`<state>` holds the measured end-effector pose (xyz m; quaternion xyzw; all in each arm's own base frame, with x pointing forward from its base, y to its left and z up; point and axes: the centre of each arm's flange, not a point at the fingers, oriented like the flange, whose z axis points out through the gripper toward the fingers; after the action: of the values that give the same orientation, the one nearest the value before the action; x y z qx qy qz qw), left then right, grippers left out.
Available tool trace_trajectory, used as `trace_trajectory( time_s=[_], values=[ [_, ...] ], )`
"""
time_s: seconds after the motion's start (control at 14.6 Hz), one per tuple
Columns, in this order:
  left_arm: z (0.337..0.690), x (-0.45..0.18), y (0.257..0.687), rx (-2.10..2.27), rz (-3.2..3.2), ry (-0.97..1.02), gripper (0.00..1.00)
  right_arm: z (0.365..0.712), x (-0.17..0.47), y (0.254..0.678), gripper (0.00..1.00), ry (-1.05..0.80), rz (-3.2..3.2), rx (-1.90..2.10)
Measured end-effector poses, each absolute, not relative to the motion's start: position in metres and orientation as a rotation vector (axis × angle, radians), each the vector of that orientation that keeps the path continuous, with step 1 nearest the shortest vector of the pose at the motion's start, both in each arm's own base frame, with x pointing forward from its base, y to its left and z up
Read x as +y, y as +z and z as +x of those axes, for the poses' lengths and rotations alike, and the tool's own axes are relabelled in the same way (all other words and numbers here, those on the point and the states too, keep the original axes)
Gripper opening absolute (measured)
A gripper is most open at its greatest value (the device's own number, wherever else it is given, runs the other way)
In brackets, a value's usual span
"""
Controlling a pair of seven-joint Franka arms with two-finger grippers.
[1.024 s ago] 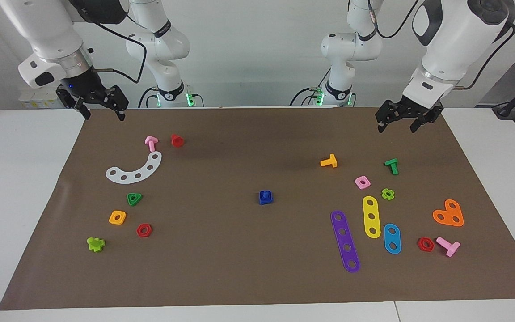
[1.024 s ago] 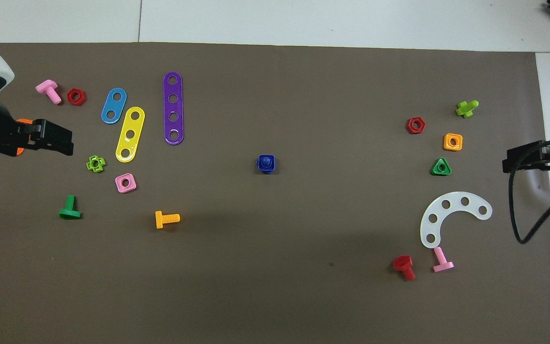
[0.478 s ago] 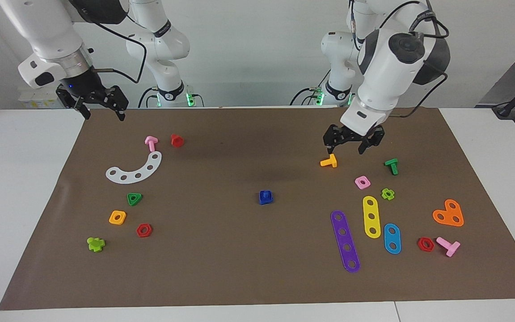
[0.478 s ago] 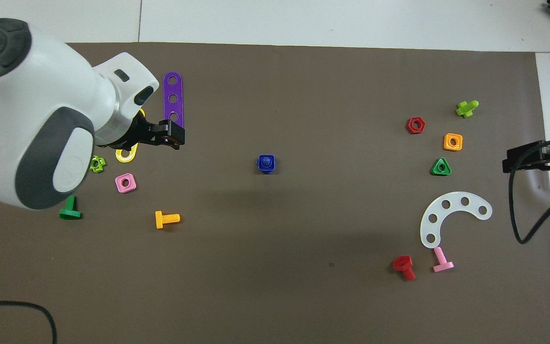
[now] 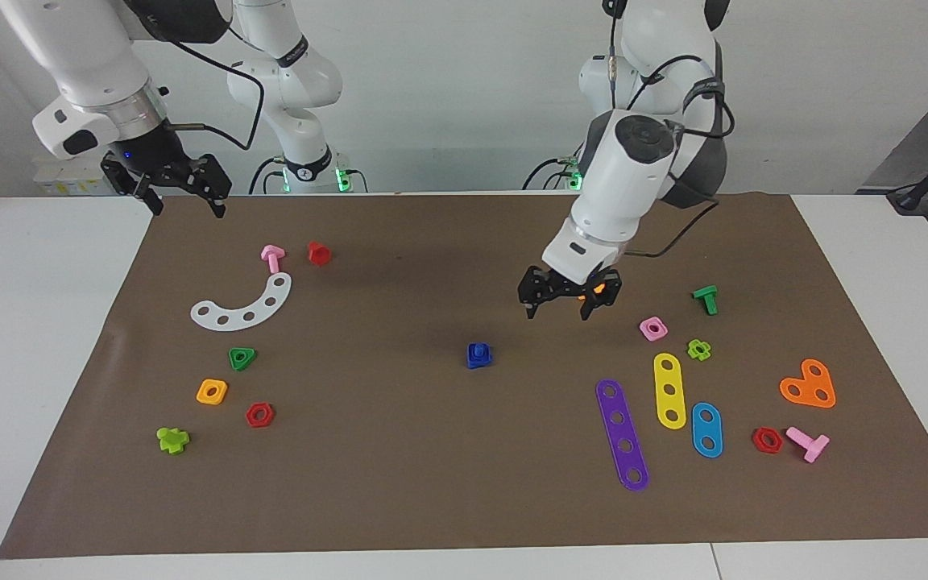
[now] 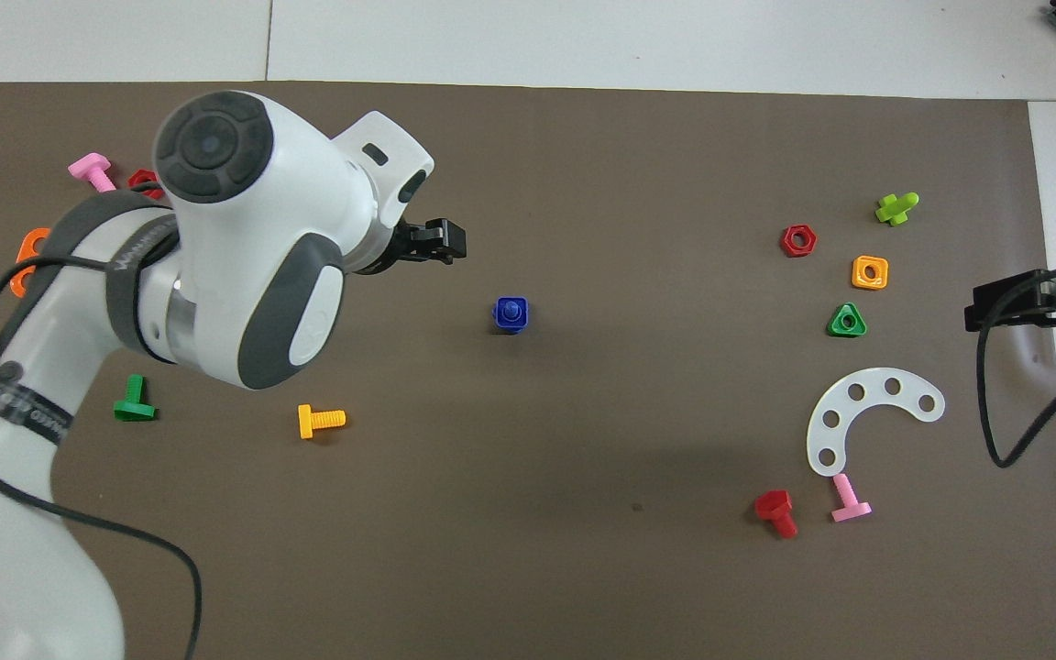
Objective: Unscrew and place screws in storage area
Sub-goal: 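Move the left gripper over the blue nut on the blue bolt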
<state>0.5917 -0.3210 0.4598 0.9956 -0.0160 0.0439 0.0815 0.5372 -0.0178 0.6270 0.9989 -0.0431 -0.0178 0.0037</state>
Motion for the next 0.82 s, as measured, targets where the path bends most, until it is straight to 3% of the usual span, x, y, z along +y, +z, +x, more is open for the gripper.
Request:
trace_trajectory(
  time_s=[0.41, 0.82],
  values=[
    [0.582, -0.390, 0.368, -0.144, 2.981, 0.114, 0.99, 0.537, -0.018, 0.627, 1.00, -0.056, 3.131, -0.135],
    [0.574, -0.406, 0.354, -0.193, 2.983, 0.132, 0.96, 0.537, -0.018, 0.627, 1.00, -0.056, 3.131, -0.135]
  ],
)
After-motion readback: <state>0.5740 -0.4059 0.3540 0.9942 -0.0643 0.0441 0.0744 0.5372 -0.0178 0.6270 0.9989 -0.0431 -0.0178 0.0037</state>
